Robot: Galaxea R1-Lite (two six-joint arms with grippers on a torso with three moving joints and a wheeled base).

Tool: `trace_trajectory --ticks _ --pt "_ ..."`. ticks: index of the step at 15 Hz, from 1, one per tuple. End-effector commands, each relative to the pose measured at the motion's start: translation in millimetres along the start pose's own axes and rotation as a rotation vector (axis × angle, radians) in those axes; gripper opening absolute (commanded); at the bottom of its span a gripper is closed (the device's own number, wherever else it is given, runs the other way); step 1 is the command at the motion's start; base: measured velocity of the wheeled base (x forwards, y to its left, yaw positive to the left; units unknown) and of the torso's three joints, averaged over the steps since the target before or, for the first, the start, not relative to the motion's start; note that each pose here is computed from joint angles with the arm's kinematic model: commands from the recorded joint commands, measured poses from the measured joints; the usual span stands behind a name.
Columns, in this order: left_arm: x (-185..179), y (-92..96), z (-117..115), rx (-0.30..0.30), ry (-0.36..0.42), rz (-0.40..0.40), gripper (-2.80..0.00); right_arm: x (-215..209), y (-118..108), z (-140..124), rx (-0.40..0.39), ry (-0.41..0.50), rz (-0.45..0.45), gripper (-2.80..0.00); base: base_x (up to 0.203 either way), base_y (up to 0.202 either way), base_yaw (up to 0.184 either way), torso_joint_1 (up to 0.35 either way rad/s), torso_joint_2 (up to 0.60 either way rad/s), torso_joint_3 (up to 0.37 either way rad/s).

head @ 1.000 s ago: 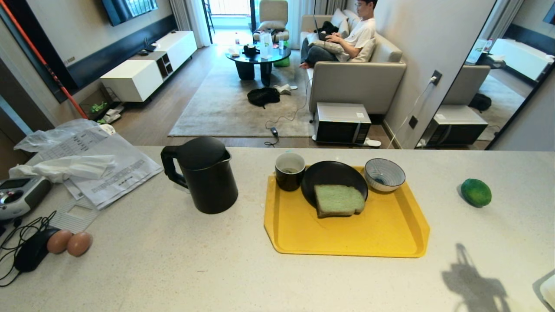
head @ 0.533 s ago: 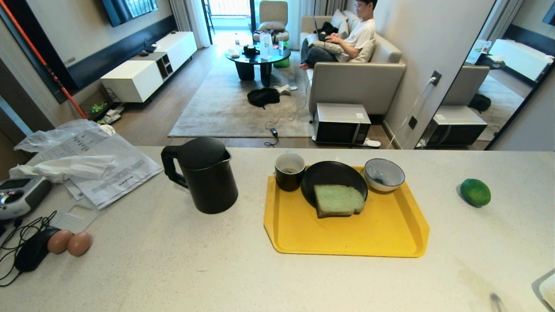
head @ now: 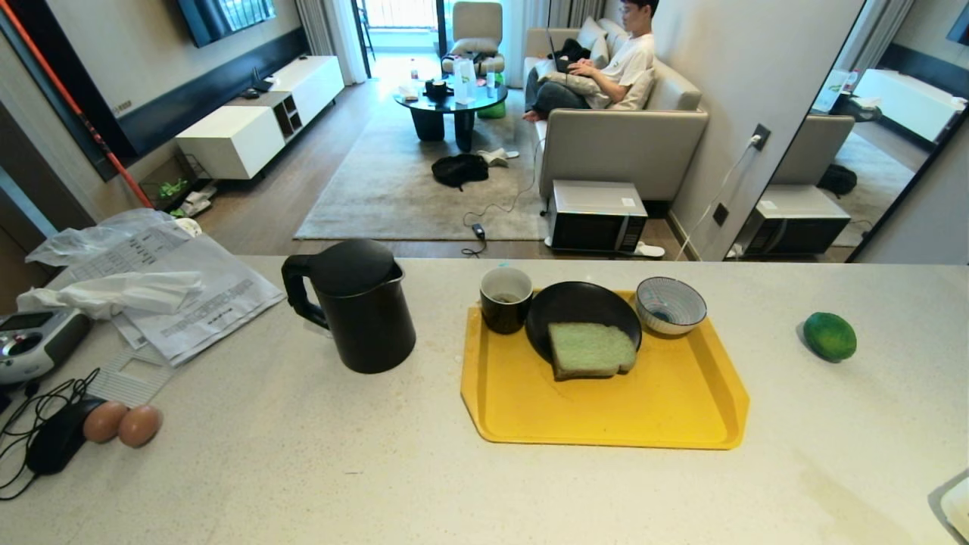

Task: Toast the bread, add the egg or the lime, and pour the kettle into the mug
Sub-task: Pick up the egg

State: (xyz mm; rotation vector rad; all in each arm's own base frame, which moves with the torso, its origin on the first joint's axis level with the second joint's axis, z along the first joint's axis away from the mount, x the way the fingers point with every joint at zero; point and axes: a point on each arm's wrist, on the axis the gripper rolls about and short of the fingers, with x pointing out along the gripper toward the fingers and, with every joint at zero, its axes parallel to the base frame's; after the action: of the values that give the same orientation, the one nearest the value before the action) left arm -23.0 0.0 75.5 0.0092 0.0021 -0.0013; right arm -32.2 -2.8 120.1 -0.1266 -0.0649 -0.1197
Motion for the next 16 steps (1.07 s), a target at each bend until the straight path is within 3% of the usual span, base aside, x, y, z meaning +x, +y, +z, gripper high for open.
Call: trace_trajectory --ticks 1,3,4,6,9,12,16 --pt "0 0.0 0 0.0 0.001 0.0 -2.8 -2 3 -19 -0.001 0.009 0.007 -2.8 0.0 0.0 0.0 0.0 0.0 0.0" --pt "0 0.0 0 0.0 0.001 0.0 -2.8 2 6 -34 0.014 0.059 0.043 -2.8 0.0 0.0 0.0 0.0 0.0 0.0" --pt "0 0.0 0 0.0 0.002 0.0 -2.8 3 7 -36 0.024 0.054 0.107 -2.8 0.0 0.0 0.0 0.0 0.0 0.0" --pt "0 0.0 0 0.0 0.002 0.0 -2.8 5 10 -43 -0.017 0.062 0.156 -2.8 0.0 0.0 0.0 0.0 0.0 0.0" --pt "0 0.0 0 0.0 0.002 0.0 -2.8 6 10 -43 -0.012 0.046 0.157 -2.8 0.0 0.0 0.0 0.0 0.0 0.0" --pt "0 0.0 0 0.0 0.002 0.0 -2.8 6 10 -44 0.089 0.058 0.138 -2.8 0.0 0.0 0.0 0.0 0.0 0.0" --pt "0 0.0 0 0.0 0.001 0.0 -2.8 6 9 -44 0.122 0.06 0.118 -2.8 0.0 0.0 0.0 0.0 0.0 0.0"
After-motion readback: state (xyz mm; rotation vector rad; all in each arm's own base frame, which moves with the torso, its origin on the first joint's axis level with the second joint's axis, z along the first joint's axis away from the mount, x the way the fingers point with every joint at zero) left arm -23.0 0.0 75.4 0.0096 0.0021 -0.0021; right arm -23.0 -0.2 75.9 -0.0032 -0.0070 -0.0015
